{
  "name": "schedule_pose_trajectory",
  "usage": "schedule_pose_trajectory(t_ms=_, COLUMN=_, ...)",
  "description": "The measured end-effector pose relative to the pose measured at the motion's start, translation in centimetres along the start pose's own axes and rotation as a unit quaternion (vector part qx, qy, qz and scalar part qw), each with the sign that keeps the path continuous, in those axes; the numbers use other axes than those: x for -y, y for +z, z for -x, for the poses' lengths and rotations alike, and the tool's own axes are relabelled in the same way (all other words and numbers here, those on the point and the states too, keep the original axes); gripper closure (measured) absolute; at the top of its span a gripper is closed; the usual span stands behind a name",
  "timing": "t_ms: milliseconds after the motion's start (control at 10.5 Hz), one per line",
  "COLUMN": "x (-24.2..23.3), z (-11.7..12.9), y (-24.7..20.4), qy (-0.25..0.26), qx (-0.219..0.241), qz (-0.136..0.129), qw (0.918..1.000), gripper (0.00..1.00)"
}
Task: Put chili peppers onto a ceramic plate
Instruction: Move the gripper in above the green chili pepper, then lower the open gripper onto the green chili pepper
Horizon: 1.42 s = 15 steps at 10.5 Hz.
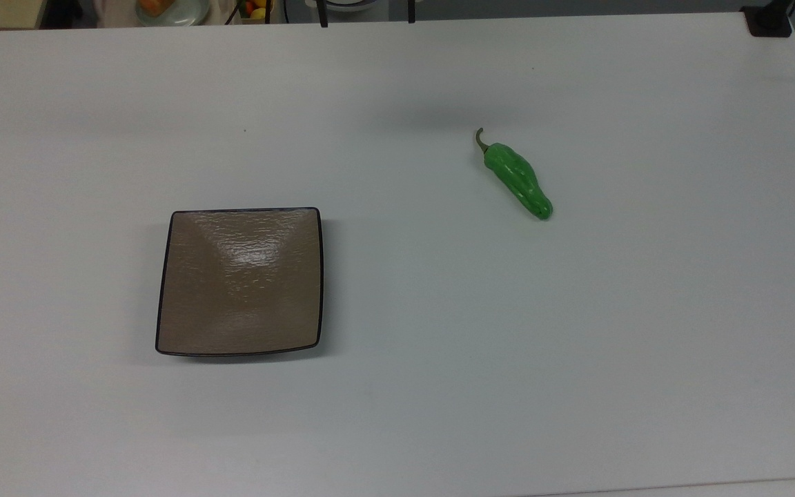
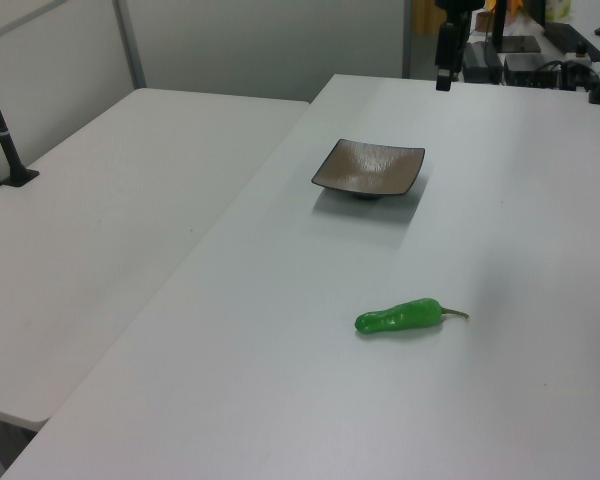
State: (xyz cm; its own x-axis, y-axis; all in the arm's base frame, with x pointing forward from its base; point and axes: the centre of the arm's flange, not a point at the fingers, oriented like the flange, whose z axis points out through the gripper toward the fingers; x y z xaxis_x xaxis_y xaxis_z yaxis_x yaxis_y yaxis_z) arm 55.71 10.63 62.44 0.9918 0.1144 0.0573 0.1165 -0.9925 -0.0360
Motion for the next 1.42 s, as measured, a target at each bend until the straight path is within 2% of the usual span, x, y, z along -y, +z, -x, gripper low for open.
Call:
schedule_pose_trajectory(t_ms=665, x=0.6, z=-0.7, y=1.7, qy=-0.005, qx=0.015, qz=0.000, qw=0.9999, gripper=0.00)
schedule_pose_trajectory(t_ms=854, x=2.1, z=-0.7, y=2.3, qy=-0.018, qx=0.019, qz=0.000, qw=0.9997, gripper=0.00)
schedule_pose_trajectory(t_ms=1424, x=8.8, z=-1.8, y=11.7, qy=-0.088, qx=0.097, qz=0.003, qw=0.9913, gripper=0.00)
